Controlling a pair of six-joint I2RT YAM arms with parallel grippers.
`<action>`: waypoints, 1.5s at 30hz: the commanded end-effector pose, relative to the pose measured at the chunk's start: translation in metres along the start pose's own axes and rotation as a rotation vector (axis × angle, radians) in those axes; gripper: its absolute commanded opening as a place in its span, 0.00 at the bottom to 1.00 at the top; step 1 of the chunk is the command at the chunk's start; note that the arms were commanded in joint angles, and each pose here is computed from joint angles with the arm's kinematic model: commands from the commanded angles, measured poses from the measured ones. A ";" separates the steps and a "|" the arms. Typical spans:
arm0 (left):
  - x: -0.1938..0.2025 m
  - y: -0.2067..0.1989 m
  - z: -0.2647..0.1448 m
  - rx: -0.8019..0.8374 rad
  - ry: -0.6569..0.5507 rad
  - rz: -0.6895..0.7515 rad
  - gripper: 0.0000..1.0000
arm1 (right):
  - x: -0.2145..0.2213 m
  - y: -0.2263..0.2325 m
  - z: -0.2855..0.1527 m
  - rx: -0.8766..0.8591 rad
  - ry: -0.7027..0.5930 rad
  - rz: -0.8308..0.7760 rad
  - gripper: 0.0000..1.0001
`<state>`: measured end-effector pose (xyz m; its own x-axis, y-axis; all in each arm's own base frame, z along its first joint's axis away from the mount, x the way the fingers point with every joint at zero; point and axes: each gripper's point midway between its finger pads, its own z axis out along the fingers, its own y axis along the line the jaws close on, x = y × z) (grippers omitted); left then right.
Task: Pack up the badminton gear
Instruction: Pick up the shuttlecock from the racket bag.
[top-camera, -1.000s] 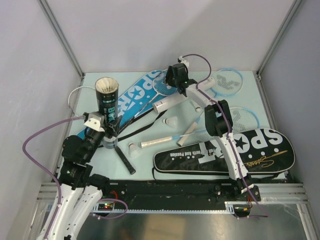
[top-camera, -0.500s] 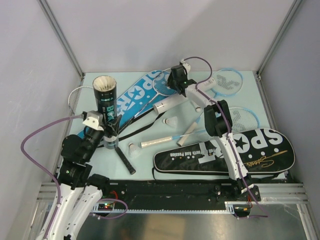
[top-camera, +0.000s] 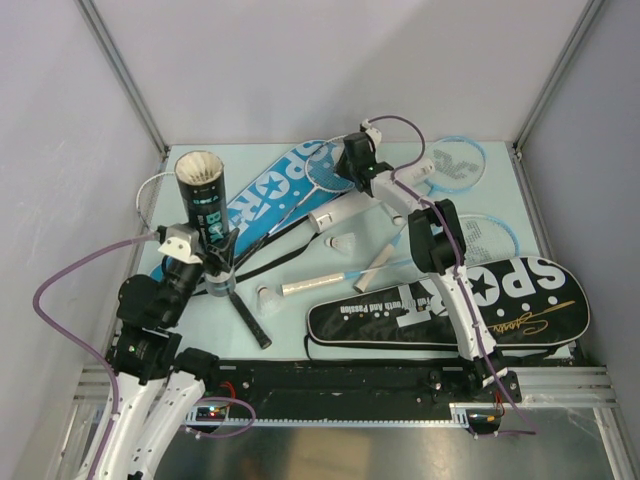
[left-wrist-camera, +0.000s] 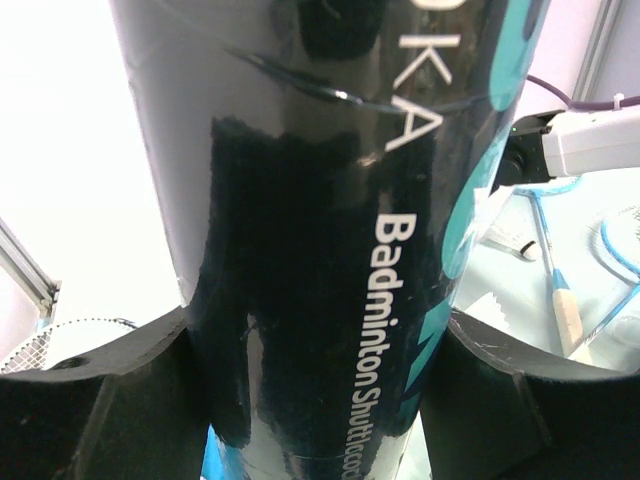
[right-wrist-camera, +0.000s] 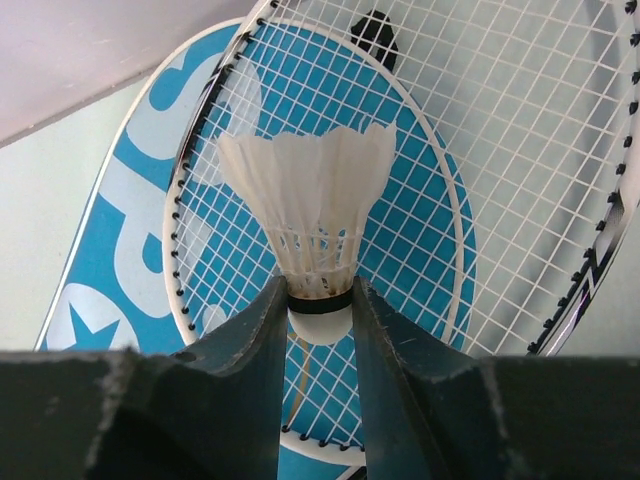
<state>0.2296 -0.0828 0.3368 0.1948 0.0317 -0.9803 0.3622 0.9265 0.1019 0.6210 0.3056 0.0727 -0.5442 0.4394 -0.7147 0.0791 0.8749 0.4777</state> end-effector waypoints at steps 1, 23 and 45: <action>-0.032 0.006 -0.003 -0.030 -0.097 0.018 0.49 | -0.046 0.042 -0.027 -0.159 -0.138 -0.005 0.29; 0.009 -0.018 0.008 0.107 -0.019 0.024 0.53 | -0.023 -0.017 -0.282 -0.152 -0.083 0.234 0.24; 0.028 -0.021 0.006 0.110 0.000 0.020 0.54 | 0.075 -0.055 -0.258 0.054 0.013 0.548 0.33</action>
<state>0.2359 -0.1014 0.2860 0.1204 0.0711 -0.9902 0.4555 0.8823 0.1187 0.3477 0.2186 0.1061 -0.4649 0.7761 -0.4260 0.4158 0.6162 0.6689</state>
